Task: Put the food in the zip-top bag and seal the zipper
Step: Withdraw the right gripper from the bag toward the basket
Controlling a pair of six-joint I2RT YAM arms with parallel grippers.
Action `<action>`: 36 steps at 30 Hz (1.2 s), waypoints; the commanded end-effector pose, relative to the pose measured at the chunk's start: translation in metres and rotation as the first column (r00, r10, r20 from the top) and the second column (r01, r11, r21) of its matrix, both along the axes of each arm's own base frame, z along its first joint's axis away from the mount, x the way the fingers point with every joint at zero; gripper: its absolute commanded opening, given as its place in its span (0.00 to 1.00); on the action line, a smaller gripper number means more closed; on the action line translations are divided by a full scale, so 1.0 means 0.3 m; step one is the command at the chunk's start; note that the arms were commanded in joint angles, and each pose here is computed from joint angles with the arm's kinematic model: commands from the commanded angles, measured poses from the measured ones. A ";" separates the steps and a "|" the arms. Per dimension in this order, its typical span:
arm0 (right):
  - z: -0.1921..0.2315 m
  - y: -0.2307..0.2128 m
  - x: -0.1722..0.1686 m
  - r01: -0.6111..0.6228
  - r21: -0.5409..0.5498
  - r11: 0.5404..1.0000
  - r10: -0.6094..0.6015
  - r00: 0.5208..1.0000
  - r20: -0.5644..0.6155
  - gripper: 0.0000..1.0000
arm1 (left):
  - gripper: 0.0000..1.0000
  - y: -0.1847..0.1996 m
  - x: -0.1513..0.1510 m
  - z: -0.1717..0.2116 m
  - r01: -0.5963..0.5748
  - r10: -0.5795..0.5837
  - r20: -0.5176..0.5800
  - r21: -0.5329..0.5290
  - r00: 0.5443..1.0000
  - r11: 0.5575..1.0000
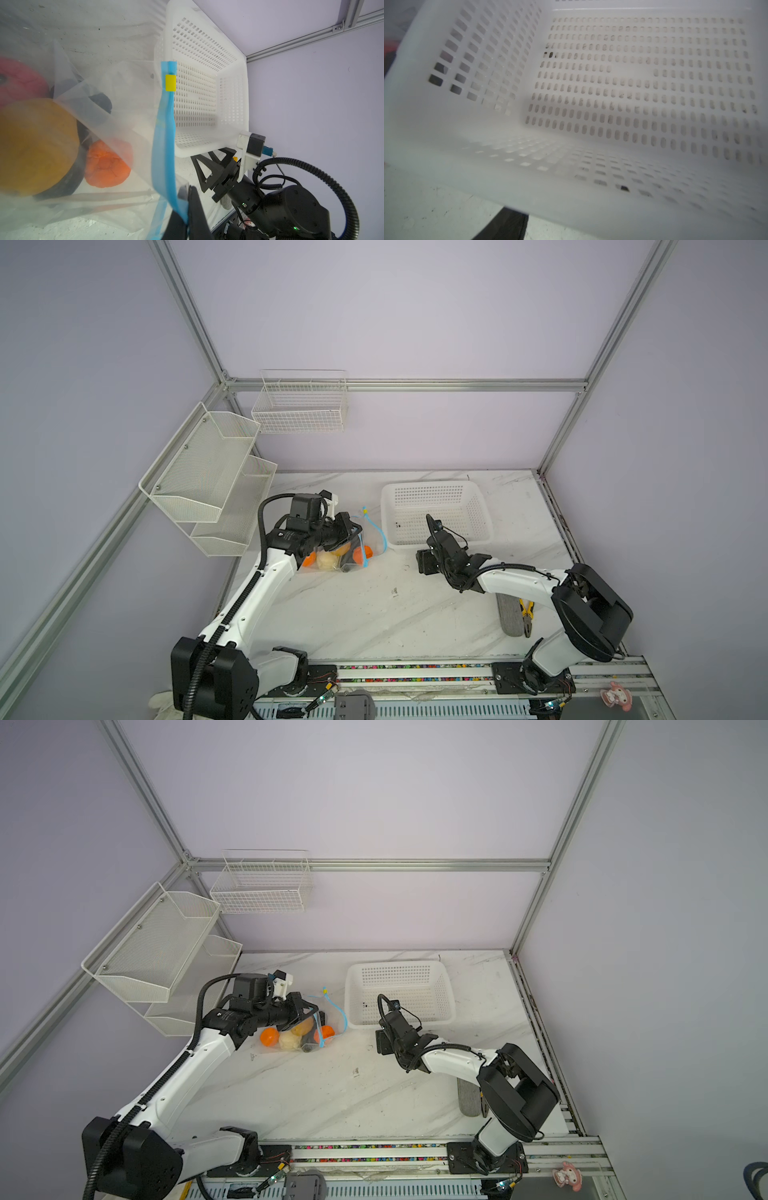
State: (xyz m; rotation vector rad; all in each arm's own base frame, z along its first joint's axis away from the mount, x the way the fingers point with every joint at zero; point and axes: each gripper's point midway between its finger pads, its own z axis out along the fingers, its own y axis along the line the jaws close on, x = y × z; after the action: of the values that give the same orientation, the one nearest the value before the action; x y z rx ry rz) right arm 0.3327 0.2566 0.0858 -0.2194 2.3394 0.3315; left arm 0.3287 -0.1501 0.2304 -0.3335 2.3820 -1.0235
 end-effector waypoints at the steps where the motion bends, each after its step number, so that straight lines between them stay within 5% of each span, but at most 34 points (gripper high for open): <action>1: 0.047 0.008 0.082 0.006 0.015 1.000 -0.007 0.998 0.066 0.72 | 0.00 -0.012 0.004 0.117 0.014 -0.011 0.091 -0.033 0.996 0.999; 36: -0.006 0.068 0.455 0.013 0.086 0.996 -0.021 0.995 0.098 0.72 | 0.00 -0.011 -0.001 0.084 0.012 -0.010 0.070 -0.027 0.997 1.000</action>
State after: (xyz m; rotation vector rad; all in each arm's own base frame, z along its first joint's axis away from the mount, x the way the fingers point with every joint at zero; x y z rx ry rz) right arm 0.4561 0.2699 0.0714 -0.1869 2.2711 0.3551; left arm 0.3271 -0.1498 0.2333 -0.3301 2.3750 -1.0244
